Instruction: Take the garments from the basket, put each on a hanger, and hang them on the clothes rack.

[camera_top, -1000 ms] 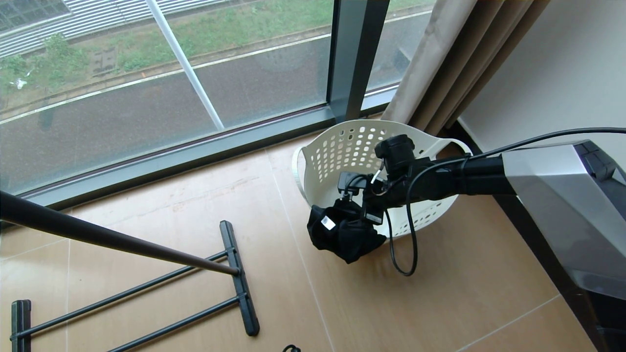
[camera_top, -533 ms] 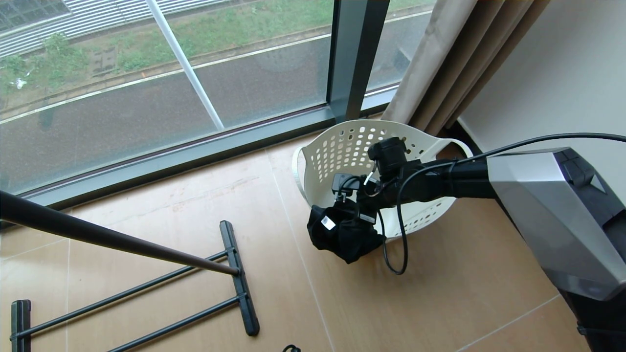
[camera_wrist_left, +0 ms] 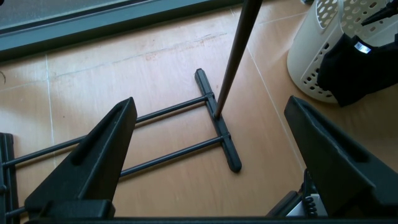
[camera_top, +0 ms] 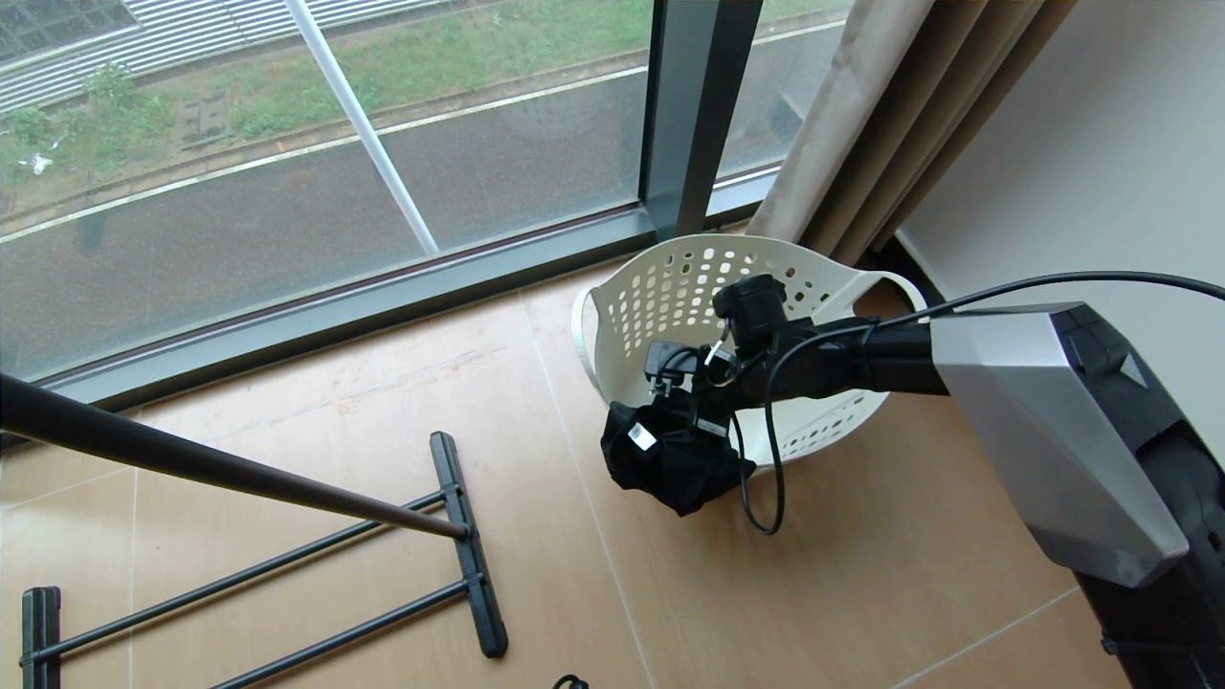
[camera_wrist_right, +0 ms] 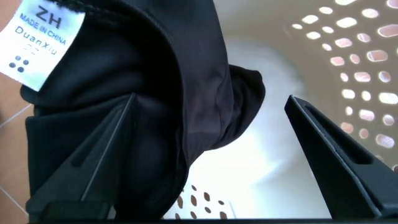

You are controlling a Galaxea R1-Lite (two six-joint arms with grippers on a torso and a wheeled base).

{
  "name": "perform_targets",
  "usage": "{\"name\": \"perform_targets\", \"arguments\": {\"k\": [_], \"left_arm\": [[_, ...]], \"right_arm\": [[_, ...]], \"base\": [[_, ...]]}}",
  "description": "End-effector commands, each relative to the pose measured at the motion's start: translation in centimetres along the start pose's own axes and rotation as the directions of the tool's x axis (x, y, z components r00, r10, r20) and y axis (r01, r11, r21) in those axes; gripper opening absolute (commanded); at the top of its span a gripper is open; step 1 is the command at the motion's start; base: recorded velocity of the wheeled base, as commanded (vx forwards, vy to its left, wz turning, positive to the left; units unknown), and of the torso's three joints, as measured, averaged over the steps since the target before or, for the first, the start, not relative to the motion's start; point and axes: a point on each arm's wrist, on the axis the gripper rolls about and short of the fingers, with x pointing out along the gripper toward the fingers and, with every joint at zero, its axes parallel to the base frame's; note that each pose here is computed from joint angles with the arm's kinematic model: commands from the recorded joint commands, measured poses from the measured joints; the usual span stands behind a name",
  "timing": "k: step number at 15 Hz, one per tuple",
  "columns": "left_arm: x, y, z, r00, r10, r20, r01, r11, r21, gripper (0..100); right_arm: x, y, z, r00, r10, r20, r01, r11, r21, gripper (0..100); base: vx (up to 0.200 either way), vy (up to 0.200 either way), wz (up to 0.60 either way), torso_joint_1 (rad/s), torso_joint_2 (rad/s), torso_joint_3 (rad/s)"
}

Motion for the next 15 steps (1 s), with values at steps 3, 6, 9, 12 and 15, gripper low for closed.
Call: {"name": "perform_targets", "arguments": {"k": [3,6,9,12,15], "left_arm": [[0.00,0.00,0.00,1.000,0.000,0.000,0.000,1.000,0.000,100],[0.00,0.00,0.00,1.000,0.000,0.000,0.000,1.000,0.000,100],[0.00,0.00,0.00,1.000,0.000,0.000,0.000,1.000,0.000,100],[0.00,0.00,0.00,1.000,0.000,0.000,0.000,1.000,0.000,100],[0.00,0.00,0.00,1.000,0.000,0.000,0.000,1.000,0.000,100]], "right_arm": [[1.16,0.58,-0.91,0.999,0.038,-0.031,-0.038,0.999,0.011,100],[1.16,0.58,-0.91,0.999,0.038,-0.031,-0.038,0.999,0.011,100],[1.22,0.61,-0.95,0.999,0.039,-0.032,-0.039,0.999,0.013,0],[1.17,0.62,-0.85,0.999,0.039,-0.031,-0.038,0.999,0.037,0],[0.80,0.43,-0.63,0.999,0.033,-0.024,-0.031,0.998,0.051,0]], "base": [[0.000,0.000,0.00,0.000,0.00,0.000],[0.000,0.000,0.00,0.000,0.00,0.000],[0.000,0.000,0.00,0.000,0.00,0.000],[0.000,0.000,0.00,0.000,0.00,0.000],[0.000,0.000,0.00,0.000,0.00,0.000]]}}
